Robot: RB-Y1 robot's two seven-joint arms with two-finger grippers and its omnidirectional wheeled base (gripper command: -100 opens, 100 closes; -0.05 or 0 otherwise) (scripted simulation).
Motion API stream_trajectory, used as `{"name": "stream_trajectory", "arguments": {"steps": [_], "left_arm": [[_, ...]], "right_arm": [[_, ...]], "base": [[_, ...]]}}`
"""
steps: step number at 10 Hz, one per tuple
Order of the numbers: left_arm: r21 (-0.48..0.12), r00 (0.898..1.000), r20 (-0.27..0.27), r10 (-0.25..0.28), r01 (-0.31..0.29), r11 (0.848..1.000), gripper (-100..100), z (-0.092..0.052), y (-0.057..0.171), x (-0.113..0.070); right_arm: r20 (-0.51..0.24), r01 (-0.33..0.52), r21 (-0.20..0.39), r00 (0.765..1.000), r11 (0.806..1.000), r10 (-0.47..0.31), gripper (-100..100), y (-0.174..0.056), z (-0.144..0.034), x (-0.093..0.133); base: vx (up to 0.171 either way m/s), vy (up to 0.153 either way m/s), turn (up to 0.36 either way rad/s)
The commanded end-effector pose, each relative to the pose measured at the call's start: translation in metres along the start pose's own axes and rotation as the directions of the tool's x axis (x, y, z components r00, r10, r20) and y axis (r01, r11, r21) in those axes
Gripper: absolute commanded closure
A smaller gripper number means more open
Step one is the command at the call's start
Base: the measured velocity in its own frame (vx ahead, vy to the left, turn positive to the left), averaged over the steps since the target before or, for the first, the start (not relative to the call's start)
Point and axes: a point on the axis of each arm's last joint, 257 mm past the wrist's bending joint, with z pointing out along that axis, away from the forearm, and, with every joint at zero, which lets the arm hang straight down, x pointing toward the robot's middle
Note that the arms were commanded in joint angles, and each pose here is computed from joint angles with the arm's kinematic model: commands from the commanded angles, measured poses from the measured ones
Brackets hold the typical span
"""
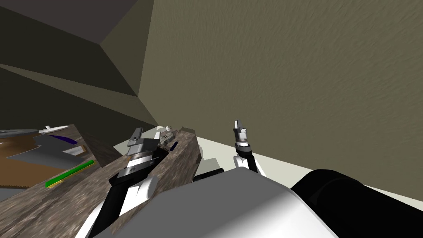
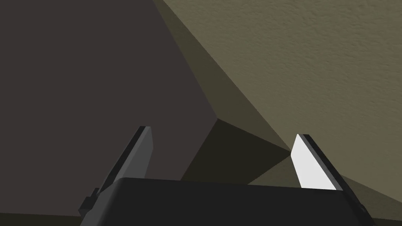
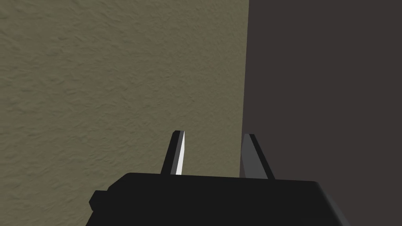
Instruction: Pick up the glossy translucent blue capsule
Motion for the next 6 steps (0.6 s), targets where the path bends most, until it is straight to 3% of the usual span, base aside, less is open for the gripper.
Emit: {"name": "stream_trajectory", "arguments": {"steps": [1,6], "left_arm": [[-0.039,0.999,0.022,-0.032,0.033,0.999,-100,0.001,0.009,-0.009],[-0.137,0.993,0.077,-0.09,0.099,0.986,-100,0.0,0.033,-0.026]], "right_arm": [[0.0,0.0,0.0,1.0,1.0,0.0,0,0.0,0.0,0.0],[0.0,0.0,0.0,1.0,1.0,0.0,0,0.0,0.0,0.0]], "base": [[0.004,-0.015,0.074],[0.011,-0.022,0.05]]}}
